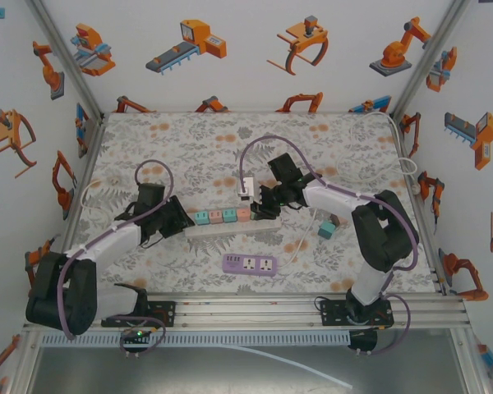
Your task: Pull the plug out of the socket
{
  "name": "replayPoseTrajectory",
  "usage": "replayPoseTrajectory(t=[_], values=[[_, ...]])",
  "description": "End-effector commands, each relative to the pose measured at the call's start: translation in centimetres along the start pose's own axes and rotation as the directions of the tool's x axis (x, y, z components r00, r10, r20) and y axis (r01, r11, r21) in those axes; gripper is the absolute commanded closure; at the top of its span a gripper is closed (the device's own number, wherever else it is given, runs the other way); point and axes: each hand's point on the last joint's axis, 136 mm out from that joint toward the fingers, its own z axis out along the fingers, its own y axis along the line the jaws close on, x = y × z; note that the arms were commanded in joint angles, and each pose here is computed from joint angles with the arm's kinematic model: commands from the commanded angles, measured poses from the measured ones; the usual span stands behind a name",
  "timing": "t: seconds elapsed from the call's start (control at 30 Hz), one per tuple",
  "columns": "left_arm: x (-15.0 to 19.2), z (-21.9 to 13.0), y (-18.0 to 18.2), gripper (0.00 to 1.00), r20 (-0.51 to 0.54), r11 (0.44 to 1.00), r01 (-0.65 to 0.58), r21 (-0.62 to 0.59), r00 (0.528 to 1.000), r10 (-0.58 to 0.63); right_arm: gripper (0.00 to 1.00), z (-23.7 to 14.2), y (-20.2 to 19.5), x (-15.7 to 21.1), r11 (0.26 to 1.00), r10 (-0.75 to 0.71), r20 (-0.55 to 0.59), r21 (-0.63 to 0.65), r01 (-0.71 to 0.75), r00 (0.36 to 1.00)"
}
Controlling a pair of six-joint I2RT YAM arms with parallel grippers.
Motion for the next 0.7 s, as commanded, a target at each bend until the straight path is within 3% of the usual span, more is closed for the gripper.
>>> replayPoseTrajectory(t=[0.0, 0.3, 0.57, 0.67], values=[[1.3, 0.4, 0.6, 0.53, -0.056, 0.997, -0.061, -0.057, 0.997, 0.058, 0.79, -1.1, -1.5, -3.5, 0.998, -0.042, 0.103, 0.045, 0.037, 0.994], [2.5, 0.9, 2.5, 0.52, -0.095, 0.963, -0.165, -0.214, 0.984, 0.148, 0.81, -1.7, -2.1, -4.8, 0.998, -0.034, 0.132, 0.065, 0.026, 0.991], [3.0, 1.2, 2.7, 0.51, -0.108, 0.958, -0.18, -0.221, 0.981, 0.159, 0.82, -2.0, -2.7, -5.1, 0.997, -0.004, 0.124, 0.081, -0.006, 0.992], [3.3, 1.3, 2.2, 0.5, -0.132, 0.956, -0.226, -0.188, 0.97, 0.204, 0.84, -1.6, -3.1, -4.4, 0.996, 0.033, 0.074, 0.083, -0.039, 0.997]])
